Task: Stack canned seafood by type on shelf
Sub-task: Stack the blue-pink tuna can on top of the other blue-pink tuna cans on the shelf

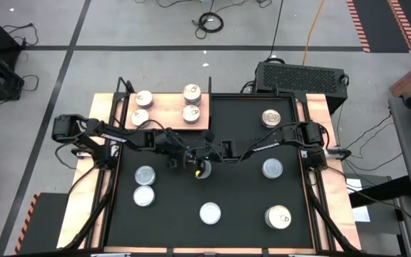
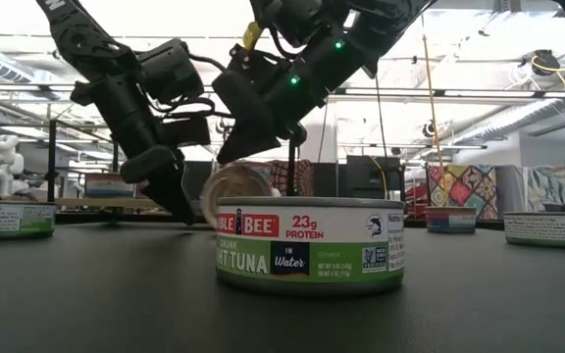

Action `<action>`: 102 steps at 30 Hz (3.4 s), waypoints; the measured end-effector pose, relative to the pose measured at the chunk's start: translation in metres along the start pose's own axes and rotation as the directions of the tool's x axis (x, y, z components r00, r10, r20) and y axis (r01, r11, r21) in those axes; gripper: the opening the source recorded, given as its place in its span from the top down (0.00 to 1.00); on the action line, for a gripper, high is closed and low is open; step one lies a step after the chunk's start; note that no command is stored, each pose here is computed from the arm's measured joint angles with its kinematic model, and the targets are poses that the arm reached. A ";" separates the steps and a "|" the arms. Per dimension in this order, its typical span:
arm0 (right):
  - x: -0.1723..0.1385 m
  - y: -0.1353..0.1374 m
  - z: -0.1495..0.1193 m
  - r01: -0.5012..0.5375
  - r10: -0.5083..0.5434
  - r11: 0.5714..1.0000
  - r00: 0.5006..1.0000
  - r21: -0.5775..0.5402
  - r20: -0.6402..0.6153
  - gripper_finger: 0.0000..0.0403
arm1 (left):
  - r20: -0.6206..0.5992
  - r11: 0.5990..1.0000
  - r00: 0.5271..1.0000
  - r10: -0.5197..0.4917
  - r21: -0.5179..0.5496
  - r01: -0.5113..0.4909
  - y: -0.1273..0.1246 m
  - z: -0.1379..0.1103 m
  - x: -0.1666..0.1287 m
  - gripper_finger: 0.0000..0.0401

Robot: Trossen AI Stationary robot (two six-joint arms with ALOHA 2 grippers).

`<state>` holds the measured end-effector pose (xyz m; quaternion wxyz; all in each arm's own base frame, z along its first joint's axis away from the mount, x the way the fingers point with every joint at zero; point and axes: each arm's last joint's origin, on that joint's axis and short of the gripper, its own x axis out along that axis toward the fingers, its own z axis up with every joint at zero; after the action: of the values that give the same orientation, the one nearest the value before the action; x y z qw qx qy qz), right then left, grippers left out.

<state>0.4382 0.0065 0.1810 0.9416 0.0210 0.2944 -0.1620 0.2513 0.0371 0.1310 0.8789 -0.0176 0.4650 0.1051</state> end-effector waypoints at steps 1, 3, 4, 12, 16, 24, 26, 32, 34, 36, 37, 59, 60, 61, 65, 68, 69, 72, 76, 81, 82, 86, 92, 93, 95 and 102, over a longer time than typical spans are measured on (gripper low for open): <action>0.001 -0.001 0.000 0.002 -0.002 1.000 1.000 -0.001 -0.002 1.00 | -0.008 1.000 1.000 0.000 0.002 0.000 0.000 0.001 0.000 0.82; 0.001 -0.003 0.000 0.008 -0.008 1.000 1.000 -0.007 -0.004 1.00 | -0.030 1.000 0.999 0.013 0.008 -0.013 0.001 0.001 -0.002 0.82; 0.002 -0.004 0.000 0.014 -0.014 1.000 1.000 -0.017 -0.002 1.00 | -0.037 0.999 0.999 0.036 0.016 -0.035 0.001 0.001 -0.004 0.82; -0.021 -0.005 0.007 0.091 -0.097 0.988 0.995 -0.123 -0.039 1.00 | 0.077 0.995 0.995 0.070 0.065 -0.076 0.003 0.012 -0.034 0.82; -0.049 -0.012 0.009 0.094 -0.108 0.988 0.988 -0.123 -0.115 1.00 | 0.157 0.994 0.986 0.055 0.084 -0.069 0.003 0.018 -0.052 0.82; -0.099 -0.035 -0.034 0.074 -0.094 0.983 0.989 -0.167 -0.111 1.00 | 0.537 0.988 0.843 -0.013 0.135 -0.070 -0.003 0.008 -0.081 0.82; -0.108 -0.036 -0.045 0.062 -0.073 0.984 0.996 -0.167 -0.057 1.00 | 0.645 0.989 0.763 -0.043 0.136 -0.059 -0.005 0.001 -0.085 0.82; -0.112 -0.031 -0.063 -0.010 0.017 0.970 0.999 -0.243 0.030 0.94 | 0.669 0.987 0.742 -0.044 0.145 -0.073 -0.008 -0.007 -0.076 0.82; -0.109 -0.030 -0.065 -0.011 0.017 0.967 1.000 -0.255 0.020 0.89 | 0.645 0.987 0.764 -0.004 0.126 -0.102 -0.007 -0.008 -0.069 0.82; -0.103 -0.029 -0.069 -0.010 0.014 0.966 1.000 -0.259 0.014 0.82 | 0.628 0.987 0.778 0.015 0.117 -0.114 -0.005 -0.009 -0.062 0.82; -0.100 -0.028 -0.069 -0.007 0.013 0.967 1.000 -0.255 0.022 0.78 | 0.625 0.987 0.781 0.015 0.116 -0.112 -0.004 -0.009 -0.059 0.82; -0.063 -0.041 -0.081 0.095 -0.088 0.976 0.995 -0.194 0.044 0.59 | 0.450 0.992 0.892 0.039 0.092 -0.090 0.021 0.021 0.015 0.69; -0.063 -0.041 -0.081 0.093 -0.086 0.976 0.995 -0.199 0.043 0.62 | 0.444 0.992 0.896 0.030 0.097 -0.082 0.021 0.021 0.018 0.69; -0.063 -0.041 -0.082 0.081 -0.075 0.975 0.996 -0.207 0.040 0.66 | 0.439 0.992 0.899 0.015 0.105 -0.068 0.021 0.022 0.021 0.69; -0.062 -0.043 -0.081 0.016 -0.011 0.979 1.000 -0.205 0.029 0.82 | 0.419 0.991 0.908 -0.015 0.125 -0.042 0.019 0.023 0.029 0.69; -0.059 -0.044 -0.082 0.001 0.004 0.980 1.000 -0.198 0.028 0.93 | 0.412 0.991 0.911 -0.014 0.125 -0.041 0.019 0.024 0.033 0.69; -0.058 -0.044 -0.083 -0.003 0.007 0.980 1.000 -0.201 0.020 0.96 | 0.414 0.991 0.910 -0.014 0.124 -0.041 0.019 0.025 0.033 0.69; -0.055 -0.044 -0.085 -0.002 0.007 0.981 1.000 -0.192 0.023 0.98 | 0.421 0.991 0.907 -0.024 0.128 -0.033 0.019 0.027 0.032 0.69; -0.055 -0.042 -0.082 -0.010 0.019 0.986 0.998 -0.166 0.052 1.00 | 0.427 0.991 0.904 -0.032 0.131 -0.027 0.019 0.030 0.032 0.69; -0.058 -0.043 -0.069 -0.018 0.019 0.997 1.000 -0.079 0.013 1.00 | 0.408 0.991 0.913 0.015 0.115 -0.068 0.020 0.028 0.033 0.69; -0.060 -0.043 -0.066 -0.016 0.016 0.998 1.000 -0.060 -0.003 1.00 | 0.406 0.991 0.914 0.019 0.113 -0.071 0.020 0.028 0.033 0.69; -0.062 -0.043 -0.051 -0.006 0.004 1.000 0.998 -0.026 -0.069 1.00 | 0.390 0.990 0.920 0.044 0.105 -0.092 0.021 0.026 0.032 0.69; -0.067 -0.047 -0.018 0.015 -0.016 1.000 0.994 -0.005 -0.113 1.00 | 0.408 0.990 0.911 0.058 0.095 -0.106 0.023 0.030 0.024 0.69; -0.068 -0.050 -0.013 0.024 -0.023 1.000 0.992 0.011 -0.127 1.00 | 0.398 0.990 0.915 0.063 0.094 -0.109 0.024 0.030 0.022 0.69; -0.068 -0.058 -0.006 0.015 -0.005 0.998 0.985 0.059 -0.171 1.00 | 0.379 0.989 0.922 0.078 0.091 -0.121 0.025 0.029 0.017 0.69; -0.050 -0.084 -0.015 0.006 0.051 0.978 0.963 0.208 -0.266 1.00 | 0.321 0.982 0.936 0.144 0.074 -0.176 0.027 0.027 -0.004 0.69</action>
<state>0.3646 -0.0569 0.2018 0.8872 0.1442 0.4011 -0.1768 0.2653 0.0667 0.1510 0.9299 0.0821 0.3237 0.1540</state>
